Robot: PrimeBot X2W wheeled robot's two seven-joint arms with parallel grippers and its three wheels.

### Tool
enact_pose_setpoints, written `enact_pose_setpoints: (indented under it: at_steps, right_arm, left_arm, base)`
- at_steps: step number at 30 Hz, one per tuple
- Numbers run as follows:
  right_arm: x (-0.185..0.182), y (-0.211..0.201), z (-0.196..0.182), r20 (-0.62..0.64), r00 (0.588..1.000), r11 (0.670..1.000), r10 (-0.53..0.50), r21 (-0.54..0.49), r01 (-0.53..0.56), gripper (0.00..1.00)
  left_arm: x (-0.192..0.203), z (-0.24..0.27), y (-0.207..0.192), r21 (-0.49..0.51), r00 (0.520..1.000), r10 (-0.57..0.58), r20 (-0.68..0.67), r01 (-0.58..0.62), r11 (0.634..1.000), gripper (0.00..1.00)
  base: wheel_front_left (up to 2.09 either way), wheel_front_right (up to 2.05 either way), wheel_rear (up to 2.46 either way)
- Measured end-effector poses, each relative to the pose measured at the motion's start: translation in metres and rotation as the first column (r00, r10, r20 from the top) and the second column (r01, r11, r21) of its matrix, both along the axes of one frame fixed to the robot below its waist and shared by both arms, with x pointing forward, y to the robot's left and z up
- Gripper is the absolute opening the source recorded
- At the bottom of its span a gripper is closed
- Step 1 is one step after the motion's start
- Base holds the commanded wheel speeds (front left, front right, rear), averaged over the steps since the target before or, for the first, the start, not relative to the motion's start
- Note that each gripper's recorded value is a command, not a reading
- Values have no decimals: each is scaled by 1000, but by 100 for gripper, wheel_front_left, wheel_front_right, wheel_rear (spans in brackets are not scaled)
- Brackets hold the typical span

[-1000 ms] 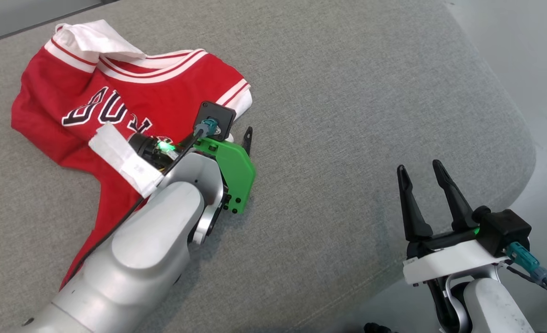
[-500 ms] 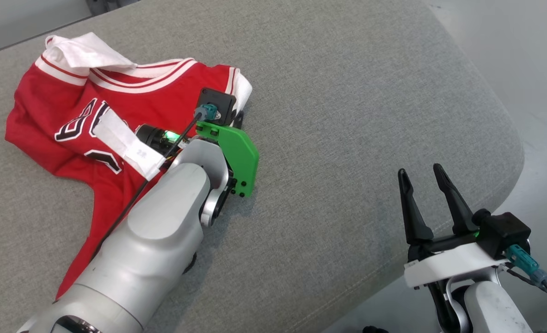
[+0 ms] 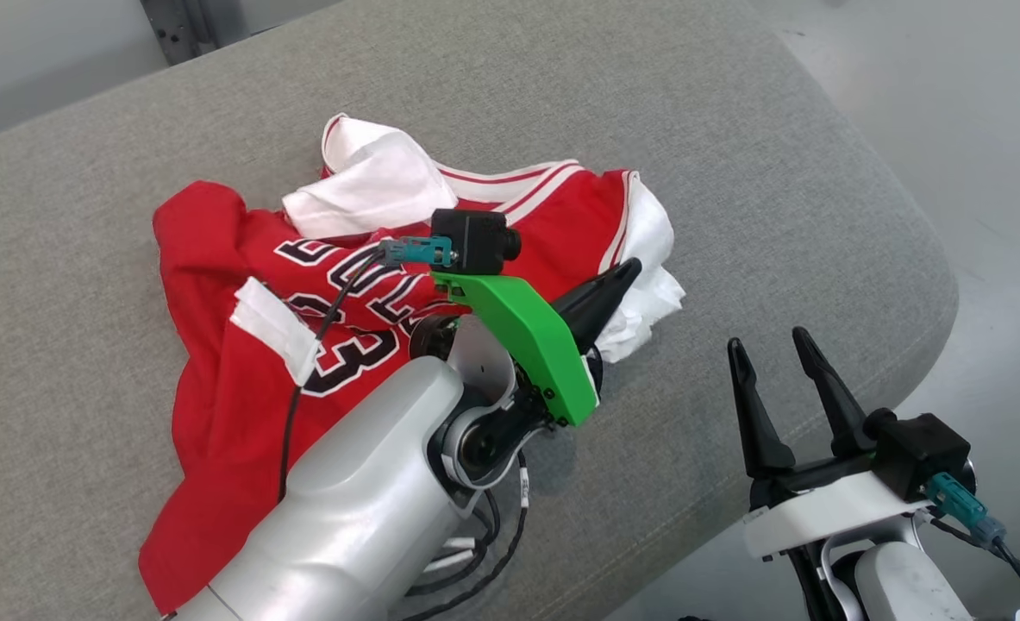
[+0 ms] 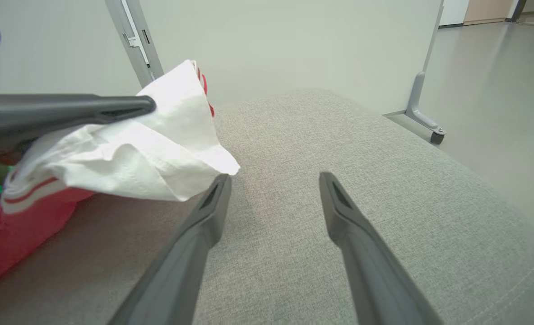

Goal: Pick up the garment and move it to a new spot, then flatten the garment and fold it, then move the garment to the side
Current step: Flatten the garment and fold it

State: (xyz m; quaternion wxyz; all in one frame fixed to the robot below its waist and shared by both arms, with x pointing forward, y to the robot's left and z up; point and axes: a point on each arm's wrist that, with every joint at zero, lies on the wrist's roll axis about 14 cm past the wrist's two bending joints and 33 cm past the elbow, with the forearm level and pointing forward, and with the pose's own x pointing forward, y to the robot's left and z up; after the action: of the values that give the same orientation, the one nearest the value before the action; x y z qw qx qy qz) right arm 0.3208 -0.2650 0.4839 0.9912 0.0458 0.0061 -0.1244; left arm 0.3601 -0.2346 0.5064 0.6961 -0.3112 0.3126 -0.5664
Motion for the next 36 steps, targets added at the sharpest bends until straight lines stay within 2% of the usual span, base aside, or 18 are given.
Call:
enact_pose_setpoints:
  at_steps: [2, 3, 4, 5, 9, 13, 17, 19, 22, 24, 26, 28, 33, 36]
  right_arm:
    - [-2, -2, -1, -5, 1000, 1000, -9, 0, 9, 100]
    - [-3, -4, -2, -9, 1000, 1000, -14, -1, 14, 100]
    - [-4, -5, -3, -13, 1000, 1000, -18, -1, 18, 100]
    - [-4, -5, -4, -17, 1000, 1000, -19, 0, 19, 100]
    - [-5, -8, -6, -25, 999, 1000, -31, 1, 31, 100]
    - [-3, -7, -10, -34, 999, 1000, -24, 4, 24, 100]
    - [1, -3, -11, -31, 999, 1000, -7, 1, 7, 100]
    - [5, 1, -12, -32, 999, 1000, 11, -2, -11, 100]
    - [12, 9, -11, -25, 999, 999, 43, -3, -43, 100]
    - [17, 17, -12, -23, 997, 997, 75, -2, -75, 100]
    - [23, 25, -12, -18, 994, 995, 103, 3, -103, 100]
    - [29, 30, -10, -9, 992, 992, 125, 3, -125, 100]
    - [37, 38, -8, 2, 988, 988, 155, 2, -155, 100]
    - [36, 33, -9, -3, 990, 990, 140, -3, -140, 100]
  left_arm:
    - [4, -16, -1, 49, 999, 39, -16, -38, 998, 0]
    - [10, -27, 0, 95, 997, 67, 40, -70, 993, 35]
    - [15, -36, 2, 134, 992, 78, 100, -91, 987, 87]
    - [18, -43, 2, 161, 989, 81, 126, -101, 982, 100]
    - [12, -62, 6, 199, 989, 74, 125, -98, 975, 100]
    - [15, -48, 9, 132, 980, 115, 161, -137, 982, 100]
    - [41, -24, 22, 50, 941, 255, 224, -272, 961, 100]
    - [64, -27, 43, 77, 894, 326, 308, -364, 928, 100]
    - [100, -51, 96, 185, 828, 408, 385, -503, 844, 100]
    - [117, -63, 129, 244, 781, 437, 446, -576, 780, 100]
    - [122, -69, 145, 278, 760, 437, 481, -605, 746, 100]
    - [122, -75, 152, 312, 767, 437, 470, -607, 731, 100]
    - [108, -87, 137, 388, 834, 386, 394, -531, 753, 100]
    - [105, -102, 132, 459, 865, 330, 378, -485, 745, 100]
  base:
    - [0, 0, 0]
    - [0, 0, 0]
    - [0, 0, 0]
    - [0, 0, 0]
    - [0, 0, 0]
    - [0, 0, 0]
    - [0, 0, 0]
    - [0, 0, 0]
    - [0, 0, 0]
    - [0, 0, 0]
    - [0, 0, 0]
    - [0, 0, 0]
    - [0, 0, 0]
    - [0, 0, 0]
